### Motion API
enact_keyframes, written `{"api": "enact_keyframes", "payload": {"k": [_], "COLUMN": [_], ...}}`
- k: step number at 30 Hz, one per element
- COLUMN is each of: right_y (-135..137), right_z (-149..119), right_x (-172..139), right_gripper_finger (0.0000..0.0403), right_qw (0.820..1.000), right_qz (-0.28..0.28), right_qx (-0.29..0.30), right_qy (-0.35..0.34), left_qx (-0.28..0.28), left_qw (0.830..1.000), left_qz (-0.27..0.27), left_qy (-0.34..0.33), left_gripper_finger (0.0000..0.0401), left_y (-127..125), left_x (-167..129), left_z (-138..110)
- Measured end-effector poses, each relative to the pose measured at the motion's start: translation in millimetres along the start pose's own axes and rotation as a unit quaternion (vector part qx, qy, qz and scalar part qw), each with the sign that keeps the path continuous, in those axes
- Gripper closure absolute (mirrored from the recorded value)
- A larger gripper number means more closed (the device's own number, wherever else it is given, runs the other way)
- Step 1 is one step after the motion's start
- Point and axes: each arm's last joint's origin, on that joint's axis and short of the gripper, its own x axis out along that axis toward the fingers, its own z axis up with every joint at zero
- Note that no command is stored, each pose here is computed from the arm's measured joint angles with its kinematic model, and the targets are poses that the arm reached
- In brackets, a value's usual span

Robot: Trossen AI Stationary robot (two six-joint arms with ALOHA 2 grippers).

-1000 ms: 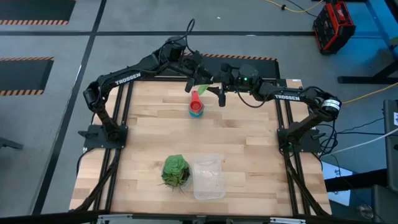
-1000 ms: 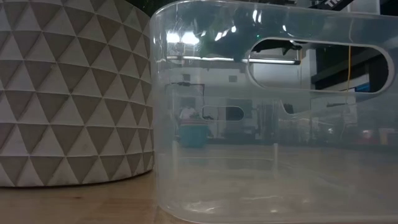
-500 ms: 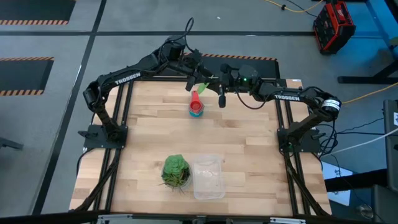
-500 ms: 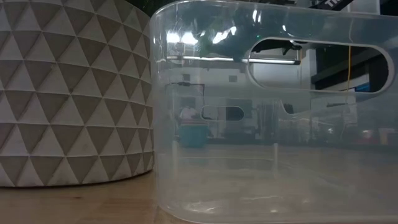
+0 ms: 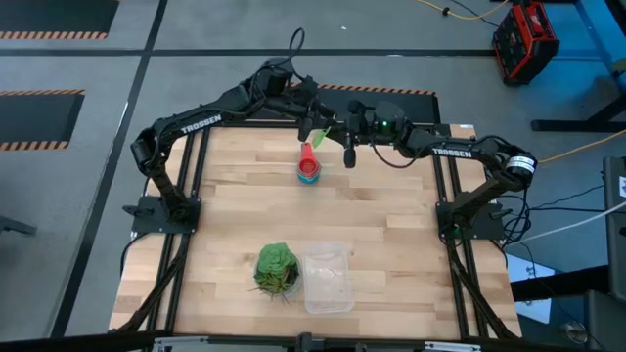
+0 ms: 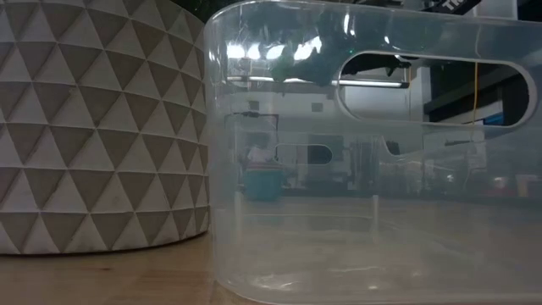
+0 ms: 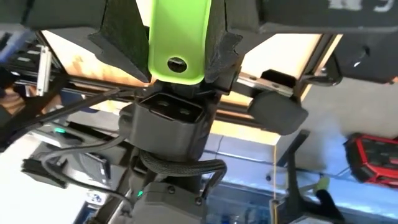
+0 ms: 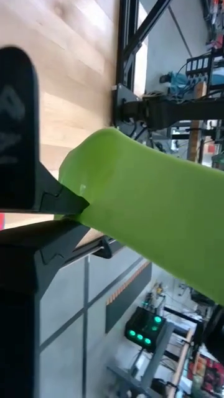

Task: Nest measuring cups in basket
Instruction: Stack the green measuring cup on top of the red measuring cup

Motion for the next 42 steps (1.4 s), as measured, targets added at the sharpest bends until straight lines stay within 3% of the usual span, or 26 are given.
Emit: {"api": "enact_keyframes", "payload": {"k": [14, 20, 29, 35, 42], "right_y": [0, 1, 3, 6, 7], "right_z": [-11, -21, -35, -43, -44], "right_x": [-1, -2, -7, -10, -11], "right_gripper_finger": [0.0389, 0.0389, 0.0389, 0.0389, 0.0389], "right_qw": [0.997, 0.992, 0.976, 0.961, 0.948], "right_qz": [-0.029, -0.041, -0.068, -0.072, -0.085], "right_qx": [0.024, 0.04, 0.07, 0.132, 0.199], "right_qy": [0.068, 0.113, 0.192, 0.231, 0.235], "left_qx": [-0.002, 0.0, 0.059, 0.08, 0.111], "left_qw": [0.999, 0.996, 0.984, 0.97, 0.957], "left_qz": [0.028, 0.079, 0.166, 0.224, 0.243], "left_qy": [0.028, 0.03, 0.035, 0.056, 0.113], "left_gripper_finger": [0.0267, 0.0267, 0.0266, 0.0266, 0.0266], "left_y": [3, 6, 16, 32, 30], "left_x": [0, 0, -5, -27, -73], "left_z": [-7, -7, -6, -5, -1]}}
